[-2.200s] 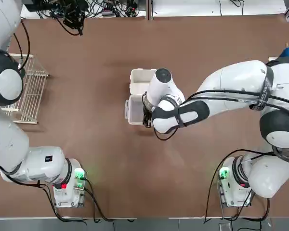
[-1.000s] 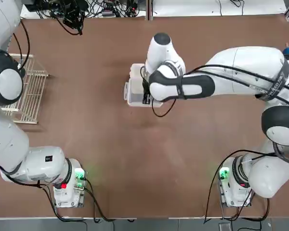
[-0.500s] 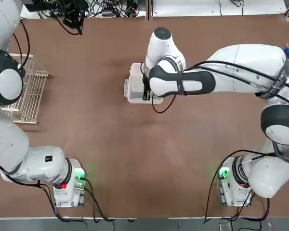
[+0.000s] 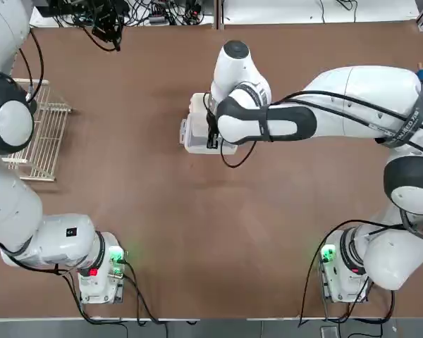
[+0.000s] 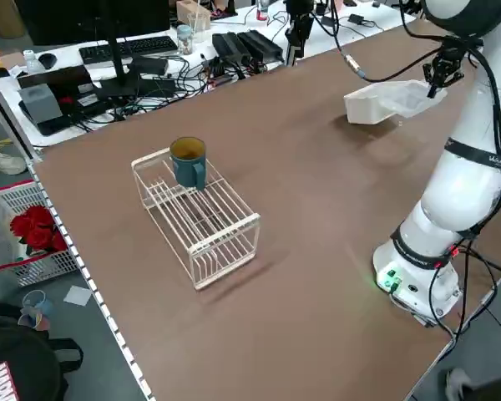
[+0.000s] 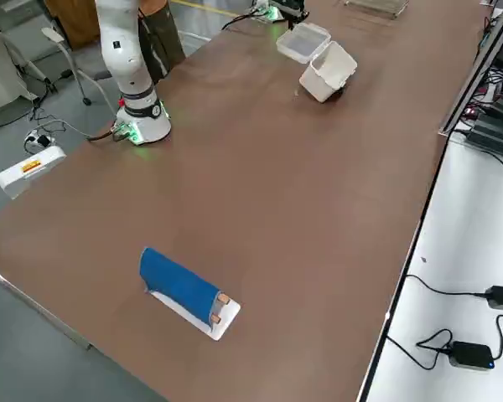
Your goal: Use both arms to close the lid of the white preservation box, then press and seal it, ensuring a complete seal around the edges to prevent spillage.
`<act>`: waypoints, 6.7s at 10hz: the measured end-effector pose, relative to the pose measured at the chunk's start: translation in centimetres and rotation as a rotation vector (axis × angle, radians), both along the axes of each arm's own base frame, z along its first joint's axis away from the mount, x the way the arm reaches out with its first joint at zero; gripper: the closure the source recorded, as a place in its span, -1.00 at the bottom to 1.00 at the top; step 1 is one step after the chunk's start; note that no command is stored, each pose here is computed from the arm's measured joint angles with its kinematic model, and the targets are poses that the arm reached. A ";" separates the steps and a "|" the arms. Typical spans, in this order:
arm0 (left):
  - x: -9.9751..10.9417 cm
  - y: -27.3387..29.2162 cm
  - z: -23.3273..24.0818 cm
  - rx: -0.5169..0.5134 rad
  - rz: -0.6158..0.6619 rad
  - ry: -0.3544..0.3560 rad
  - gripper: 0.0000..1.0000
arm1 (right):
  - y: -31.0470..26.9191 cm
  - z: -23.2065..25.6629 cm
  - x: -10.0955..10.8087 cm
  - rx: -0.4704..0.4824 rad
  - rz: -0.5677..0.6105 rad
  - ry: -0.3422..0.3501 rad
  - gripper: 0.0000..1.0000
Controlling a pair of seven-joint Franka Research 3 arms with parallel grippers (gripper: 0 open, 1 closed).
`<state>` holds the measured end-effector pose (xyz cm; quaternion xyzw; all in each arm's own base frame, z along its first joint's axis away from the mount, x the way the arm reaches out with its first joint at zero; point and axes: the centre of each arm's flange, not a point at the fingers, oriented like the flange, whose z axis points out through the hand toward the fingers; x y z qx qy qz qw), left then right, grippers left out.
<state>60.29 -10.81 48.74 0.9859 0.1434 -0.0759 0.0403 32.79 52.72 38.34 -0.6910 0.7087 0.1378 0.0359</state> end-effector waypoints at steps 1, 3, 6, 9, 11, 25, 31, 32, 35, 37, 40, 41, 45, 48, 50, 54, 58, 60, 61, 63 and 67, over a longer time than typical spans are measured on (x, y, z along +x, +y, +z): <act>0.0 0.1 0.0 -0.001 -0.007 -0.001 0.93 | 0.0 0.6 -0.1 -0.001 0.002 0.003 0.90; 0.1 0.3 0.0 -0.001 -0.007 -0.001 0.91 | -0.1 1.5 -0.1 0.006 -0.001 0.003 0.90; 0.1 0.6 0.0 -0.001 -0.002 -0.001 0.91 | -0.5 2.0 0.6 0.016 -0.022 0.007 0.90; 0.1 0.7 0.0 0.000 -0.002 -0.001 0.91 | -0.7 3.1 1.5 0.017 -0.036 0.026 0.90; 0.1 0.7 0.0 0.000 -0.002 -0.001 0.90 | -0.7 3.6 1.5 0.022 -0.037 0.032 0.90; 0.1 0.6 -0.1 0.000 -0.004 0.003 0.89 | -2.3 6.8 4.5 0.079 -0.096 0.046 0.91; 0.1 0.6 -0.3 0.000 -0.004 0.007 0.89 | -4.6 6.9 7.7 0.107 -0.119 0.025 0.91; 0.1 0.6 -0.3 0.000 -0.004 0.007 0.89 | -5.0 7.0 8.3 0.114 -0.122 0.019 0.91; 0.1 0.6 -0.3 0.000 -0.004 0.007 0.89 | -5.2 6.5 9.9 0.119 -0.135 0.005 0.94; 0.1 0.6 -0.3 0.000 -0.004 0.008 0.89 | -5.3 5.9 11.6 0.125 -0.143 -0.014 0.94; 0.2 0.7 -0.5 0.000 -0.003 0.011 0.89 | -6.2 4.0 14.1 0.108 -0.172 -0.021 0.76; 0.2 0.7 -0.7 0.000 -0.003 0.013 0.89 | -6.4 3.6 15.0 0.105 -0.180 -0.025 0.48; 0.4 0.7 -1.6 -0.002 -0.002 0.029 0.89 | -7.5 5.5 17.7 0.112 -0.205 -0.047 0.07; 0.4 0.4 -2.8 -0.002 -0.006 0.047 0.89 | -6.8 5.0 16.8 0.080 -0.120 -0.034 0.73; 0.2 -0.3 -4.4 -0.027 0.001 0.071 0.90 | -4.9 1.0 15.3 0.010 -0.060 -0.023 0.94; -1.0 -4.8 -7.9 -0.057 0.051 0.068 0.98 | -3.5 -4.6 15.8 -0.009 -0.066 -0.056 0.95; -3.9 -9.8 -12.2 -0.066 0.098 0.048 0.98 | -3.3 -5.8 16.0 -0.010 -0.072 -0.070 0.95; -5.7 -12.0 -14.8 -0.075 0.127 0.011 0.98 | -3.1 -6.5 16.1 -0.010 -0.071 -0.082 0.95; -6.2 -12.8 -15.2 -0.075 0.143 0.004 0.98 | -2.8 -6.5 15.9 -0.007 -0.065 -0.085 0.95; -7.7 -15.8 -15.7 -0.075 0.166 -0.007 0.98 | -1.9 -6.5 15.1 0.002 -0.049 -0.092 0.94; -11.7 -20.3 -18.5 -0.079 0.185 -0.034 0.98 | -0.4 -6.6 13.7 0.021 -0.024 -0.094 0.94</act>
